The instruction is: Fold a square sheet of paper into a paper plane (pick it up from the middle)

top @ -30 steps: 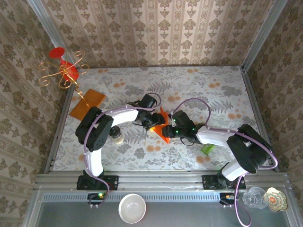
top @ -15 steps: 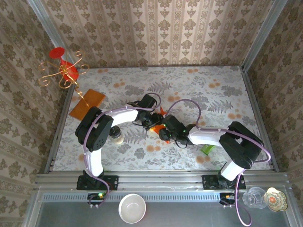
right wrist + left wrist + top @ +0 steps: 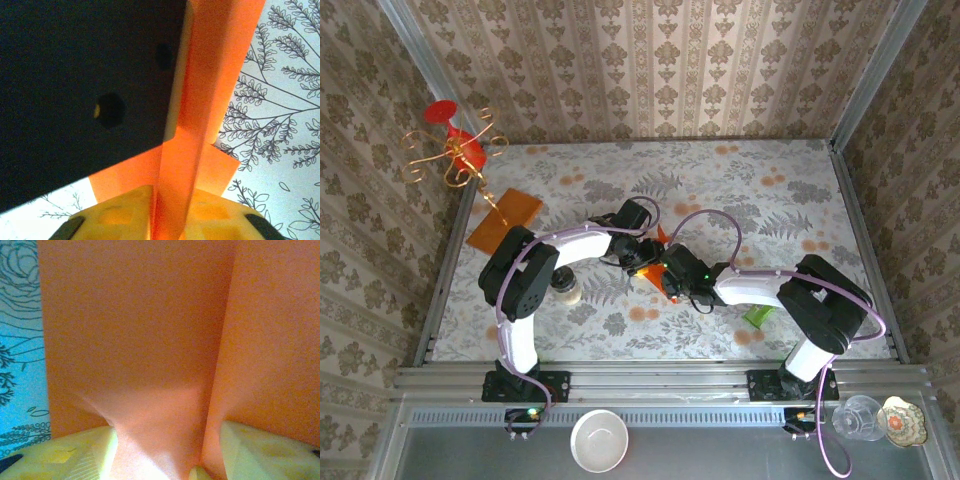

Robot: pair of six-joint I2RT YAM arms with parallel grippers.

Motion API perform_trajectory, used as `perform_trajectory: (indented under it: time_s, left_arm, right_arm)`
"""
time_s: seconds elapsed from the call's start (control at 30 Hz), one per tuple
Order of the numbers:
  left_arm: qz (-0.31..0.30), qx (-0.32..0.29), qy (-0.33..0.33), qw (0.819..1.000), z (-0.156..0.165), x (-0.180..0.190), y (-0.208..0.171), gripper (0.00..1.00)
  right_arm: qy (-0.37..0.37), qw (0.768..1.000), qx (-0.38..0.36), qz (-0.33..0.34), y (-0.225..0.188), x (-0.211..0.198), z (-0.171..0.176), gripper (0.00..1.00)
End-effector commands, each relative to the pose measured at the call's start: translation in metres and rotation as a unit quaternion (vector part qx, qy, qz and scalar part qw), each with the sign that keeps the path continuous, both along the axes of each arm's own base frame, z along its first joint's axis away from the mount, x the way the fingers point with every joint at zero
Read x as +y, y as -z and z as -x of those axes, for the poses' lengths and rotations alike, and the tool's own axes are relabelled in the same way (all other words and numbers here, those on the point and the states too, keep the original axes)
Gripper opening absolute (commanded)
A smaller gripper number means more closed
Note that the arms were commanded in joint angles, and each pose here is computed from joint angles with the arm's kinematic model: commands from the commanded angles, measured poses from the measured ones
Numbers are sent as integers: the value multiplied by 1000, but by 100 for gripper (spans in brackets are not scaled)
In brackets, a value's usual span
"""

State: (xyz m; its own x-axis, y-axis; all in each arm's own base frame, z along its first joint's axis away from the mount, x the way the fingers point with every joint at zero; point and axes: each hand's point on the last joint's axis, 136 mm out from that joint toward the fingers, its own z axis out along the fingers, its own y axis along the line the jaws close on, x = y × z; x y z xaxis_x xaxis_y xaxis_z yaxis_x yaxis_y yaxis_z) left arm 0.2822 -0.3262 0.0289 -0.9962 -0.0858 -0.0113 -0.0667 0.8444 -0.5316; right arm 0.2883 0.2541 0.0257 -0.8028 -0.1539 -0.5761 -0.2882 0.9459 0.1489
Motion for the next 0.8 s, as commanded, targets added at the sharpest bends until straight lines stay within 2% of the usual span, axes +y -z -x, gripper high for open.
perform_trajectory:
  time_s: [0.0,0.17,0.33,0.5,0.77]
  left_arm:
    - [-87,78,-2,993,38,40,44,60]
    - [-75,64,-11,995,32,42,31,59]
    - [-19,20,-32,999,14,37,0,58]
    - [13,-16,-50,999,2,44,-24,58]
    - [61,-39,-59,996,1,48,-31,52]
  right_arm:
    - [2,1000,-8,19,-2,-4,-2,16]
    - [-10,1000,-4,12,-4,-2,3,8]
    - [-38,999,23,-18,2,7,12,4]
    - [-49,996,53,-57,9,14,18,3]
    - [-65,985,107,-120,16,25,23,3]
